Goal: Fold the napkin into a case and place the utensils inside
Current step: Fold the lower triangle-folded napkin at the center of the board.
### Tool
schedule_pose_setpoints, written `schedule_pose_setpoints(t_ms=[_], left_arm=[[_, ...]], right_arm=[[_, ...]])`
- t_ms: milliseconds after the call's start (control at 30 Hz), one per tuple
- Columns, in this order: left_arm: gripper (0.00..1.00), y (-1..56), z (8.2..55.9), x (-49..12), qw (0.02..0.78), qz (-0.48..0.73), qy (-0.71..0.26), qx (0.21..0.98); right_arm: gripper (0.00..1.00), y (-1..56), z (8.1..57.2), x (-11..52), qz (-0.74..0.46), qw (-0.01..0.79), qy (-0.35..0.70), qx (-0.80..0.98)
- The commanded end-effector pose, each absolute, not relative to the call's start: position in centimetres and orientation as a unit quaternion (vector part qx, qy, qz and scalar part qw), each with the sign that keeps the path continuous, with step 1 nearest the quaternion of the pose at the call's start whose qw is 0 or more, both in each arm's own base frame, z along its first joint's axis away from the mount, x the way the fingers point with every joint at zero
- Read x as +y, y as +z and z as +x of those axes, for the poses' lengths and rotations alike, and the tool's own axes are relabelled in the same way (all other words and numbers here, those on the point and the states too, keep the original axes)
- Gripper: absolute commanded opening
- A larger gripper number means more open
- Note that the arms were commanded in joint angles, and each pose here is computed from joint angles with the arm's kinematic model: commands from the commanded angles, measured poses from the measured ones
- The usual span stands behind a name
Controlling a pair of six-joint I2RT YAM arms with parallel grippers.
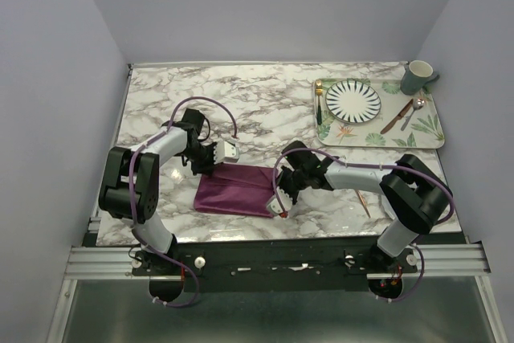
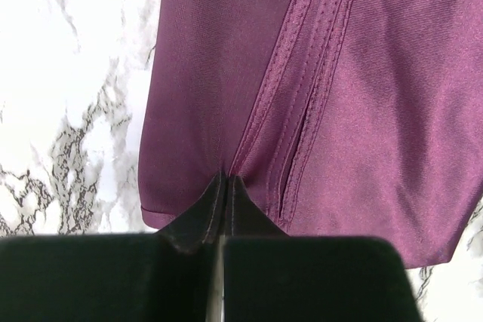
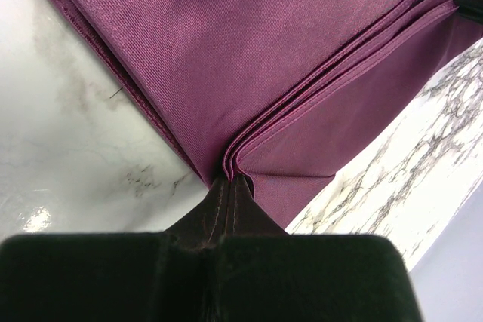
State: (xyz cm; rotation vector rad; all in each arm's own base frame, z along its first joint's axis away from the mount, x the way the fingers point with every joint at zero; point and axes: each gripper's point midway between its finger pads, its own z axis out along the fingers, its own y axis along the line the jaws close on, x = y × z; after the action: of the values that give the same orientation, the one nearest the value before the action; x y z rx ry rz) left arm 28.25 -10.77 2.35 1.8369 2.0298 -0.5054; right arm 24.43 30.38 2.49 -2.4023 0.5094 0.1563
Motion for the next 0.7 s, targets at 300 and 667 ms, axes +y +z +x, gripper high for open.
schedule_pose_setpoints(t_ms=[300, 667], left_arm=[[0.0, 5.3, 28.2, -10.2, 0.189, 0.652, -0.155, 0.718], [0.0, 5.3, 26.2, -10.0, 0.169, 0.651, -0.17, 0.72]], right_arm=[[0.01, 4.5, 24.1, 29.9, -0.915, 0.339, 0.068, 0.206], [0.01, 3.5, 23.0, 29.5, -0.919, 0.327, 0.085, 0.204]])
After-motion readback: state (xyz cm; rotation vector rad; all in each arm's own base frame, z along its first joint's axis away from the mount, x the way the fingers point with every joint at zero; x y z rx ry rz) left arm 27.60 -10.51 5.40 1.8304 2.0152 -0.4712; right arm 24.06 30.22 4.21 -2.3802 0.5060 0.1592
